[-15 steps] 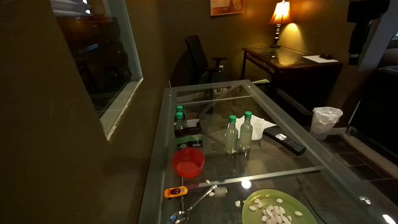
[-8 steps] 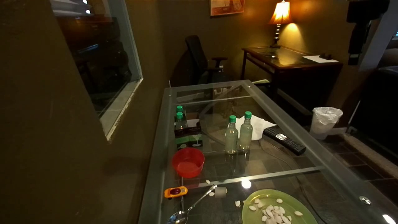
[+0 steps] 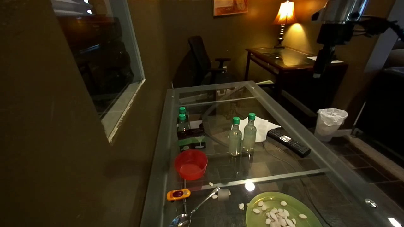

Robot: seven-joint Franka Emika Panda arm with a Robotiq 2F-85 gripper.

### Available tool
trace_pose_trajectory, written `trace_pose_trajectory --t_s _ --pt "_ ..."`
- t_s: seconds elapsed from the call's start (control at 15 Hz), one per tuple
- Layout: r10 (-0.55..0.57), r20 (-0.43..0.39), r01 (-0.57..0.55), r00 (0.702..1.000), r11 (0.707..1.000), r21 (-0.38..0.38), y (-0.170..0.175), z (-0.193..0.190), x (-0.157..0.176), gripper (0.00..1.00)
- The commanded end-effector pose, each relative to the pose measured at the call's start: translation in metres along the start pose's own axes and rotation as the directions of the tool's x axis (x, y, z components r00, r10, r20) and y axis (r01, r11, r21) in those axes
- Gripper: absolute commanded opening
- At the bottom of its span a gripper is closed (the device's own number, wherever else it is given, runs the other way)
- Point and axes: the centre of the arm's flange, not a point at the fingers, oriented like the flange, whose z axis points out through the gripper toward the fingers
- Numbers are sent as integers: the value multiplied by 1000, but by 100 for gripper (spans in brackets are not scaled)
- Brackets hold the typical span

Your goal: Press the button on the remote

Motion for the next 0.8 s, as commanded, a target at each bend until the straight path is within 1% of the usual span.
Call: trace_pose_trajectory --t_s 0.0,0.27,0.33,0.4,0.47,0.53,0.6,0.67,0.73 --pt "47 13 -48 999 987 156 20 41 20 59" --pt "115 50 -124 992 962 243 41 79 29 30" --pt "135 52 -143 990 959 245 47 88 32 24" --pt "155 45 -161 987 960 227 53 96 32 16" --pt "171 46 -177 984 952 250 61 102 34 10" --pt "197 43 -201 979 951 236 69 110 35 4" --pt "221 46 -226 974 945 238 76 116 38 0" --pt "244 49 -248 969 935 254 83 122 41 0" --pt "265 53 -270 963 930 249 86 127 43 0"
